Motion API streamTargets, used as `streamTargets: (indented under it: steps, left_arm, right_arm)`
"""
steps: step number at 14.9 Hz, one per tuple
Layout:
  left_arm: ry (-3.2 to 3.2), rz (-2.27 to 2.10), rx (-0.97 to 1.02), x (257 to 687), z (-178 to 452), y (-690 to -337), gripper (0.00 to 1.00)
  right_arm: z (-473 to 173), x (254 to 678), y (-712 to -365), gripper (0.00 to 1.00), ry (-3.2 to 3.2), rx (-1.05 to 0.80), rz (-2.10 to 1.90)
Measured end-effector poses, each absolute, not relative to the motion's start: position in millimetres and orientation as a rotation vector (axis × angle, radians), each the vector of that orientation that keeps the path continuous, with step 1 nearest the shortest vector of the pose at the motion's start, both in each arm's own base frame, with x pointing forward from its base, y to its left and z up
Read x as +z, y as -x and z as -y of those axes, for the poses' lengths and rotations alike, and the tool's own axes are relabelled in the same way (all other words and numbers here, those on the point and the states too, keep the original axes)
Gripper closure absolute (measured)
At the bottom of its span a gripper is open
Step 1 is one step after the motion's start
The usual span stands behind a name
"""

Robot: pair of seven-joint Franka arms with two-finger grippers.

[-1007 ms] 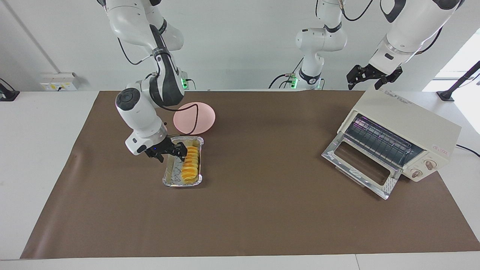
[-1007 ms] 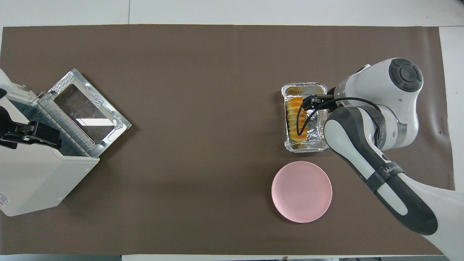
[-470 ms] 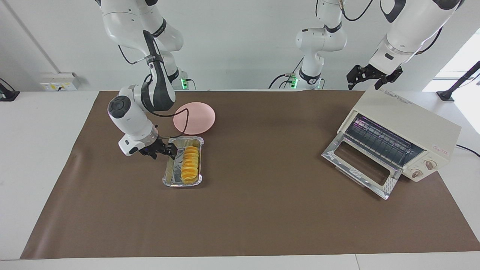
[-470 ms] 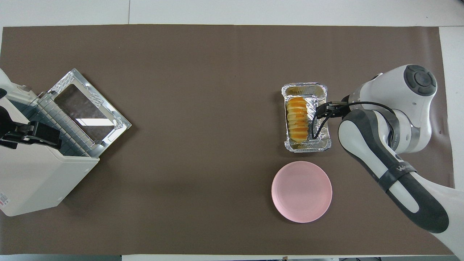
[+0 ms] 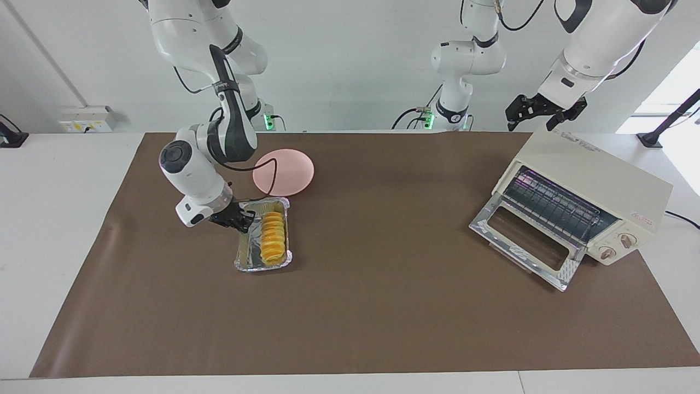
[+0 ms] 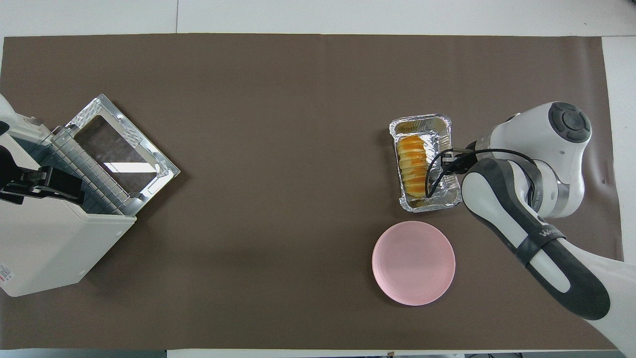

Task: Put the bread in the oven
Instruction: 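Grip the foil tray rim with the right gripper and slide it toward the oven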

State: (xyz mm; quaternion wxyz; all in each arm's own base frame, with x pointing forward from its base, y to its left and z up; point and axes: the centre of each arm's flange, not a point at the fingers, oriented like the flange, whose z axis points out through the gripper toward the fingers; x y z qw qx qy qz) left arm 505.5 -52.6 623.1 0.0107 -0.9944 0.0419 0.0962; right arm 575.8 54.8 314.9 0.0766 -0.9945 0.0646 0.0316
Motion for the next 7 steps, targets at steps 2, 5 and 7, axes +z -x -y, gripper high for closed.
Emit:
streamTargets:
  steps: [2, 5, 7]
  left_arm:
    - [3.103, -0.131, 0.300, 623.1, 52.6, -505.5, 0.00]
    - [3.103, -0.131, 0.300, 623.1, 52.6, -505.5, 0.00]
    - [3.103, -0.131, 0.300, 623.1, 52.6, -505.5, 0.00]
  right_arm:
    - [-58.7, 328.4, -584.2, 0.98, 2.968, 0.049, -0.175]
    - [-83.7, 363.1, -602.1, 0.98, 2.951, -0.056, -0.116]
    - [-124.2, 390.4, -610.2, 0.98, 2.930, -0.122, -0.081]
